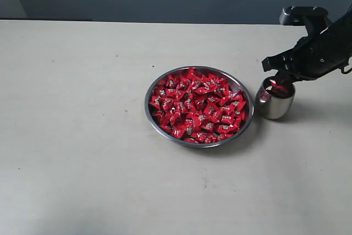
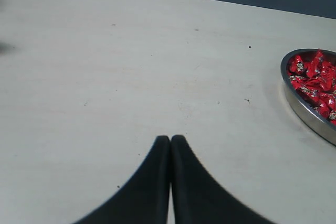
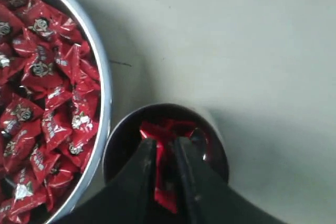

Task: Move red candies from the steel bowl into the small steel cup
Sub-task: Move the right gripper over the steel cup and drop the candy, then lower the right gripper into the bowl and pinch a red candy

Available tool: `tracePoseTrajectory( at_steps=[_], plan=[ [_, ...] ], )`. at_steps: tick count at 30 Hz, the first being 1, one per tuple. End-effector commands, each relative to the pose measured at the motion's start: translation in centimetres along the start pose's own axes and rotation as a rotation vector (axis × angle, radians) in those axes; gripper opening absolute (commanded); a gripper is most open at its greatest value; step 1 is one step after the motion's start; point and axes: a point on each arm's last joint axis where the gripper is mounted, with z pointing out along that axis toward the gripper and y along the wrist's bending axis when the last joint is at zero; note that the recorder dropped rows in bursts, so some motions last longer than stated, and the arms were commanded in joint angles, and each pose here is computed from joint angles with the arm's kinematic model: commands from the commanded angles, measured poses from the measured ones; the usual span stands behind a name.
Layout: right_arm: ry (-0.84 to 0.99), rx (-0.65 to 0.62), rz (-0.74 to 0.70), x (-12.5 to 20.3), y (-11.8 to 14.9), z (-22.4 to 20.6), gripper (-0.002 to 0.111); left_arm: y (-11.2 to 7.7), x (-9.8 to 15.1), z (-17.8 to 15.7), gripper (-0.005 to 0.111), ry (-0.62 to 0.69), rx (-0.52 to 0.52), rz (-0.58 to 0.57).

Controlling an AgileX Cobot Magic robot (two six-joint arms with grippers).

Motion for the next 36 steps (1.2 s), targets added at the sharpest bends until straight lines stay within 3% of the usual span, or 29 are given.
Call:
tracePoseTrajectory(
  at_steps=[1,3,7,12,21,36],
  plan=[
    [-0.006,-0.007,-0.006,-0.2,0.0,-0.3,0.039,0.0,0.0,0.0,0.0,-0.009,-0.003,-0.002],
    [-0.009,-0.029,0.005,-0.5,0.3,-0.9,0.043,0.0,0.0,0.0,0.0,-0.006,-0.002,-0.002],
    [-0.048,-0.115,0.051,-1.3,1.5,-2.6,0.038,0.0,0.0,0.0,0.0,-0.004,-0.001,-0.002],
    [-0.067,-0.243,-0.044,-1.5,5.0,-3.0,0.037,0.0,0.0,0.0,0.0,-0.004,-0.001,-0.002],
    [0.008,-0.275,-0.235,-0.8,10.8,1.2,0.043,0.0,0.0,0.0,0.0,-0.004,-0.001,-0.002],
    [0.021,-0.208,-0.233,-5.2,10.8,8.0,0.045,0.0,0.0,0.0,0.0,-0.004,-0.001,-0.002]
  ],
)
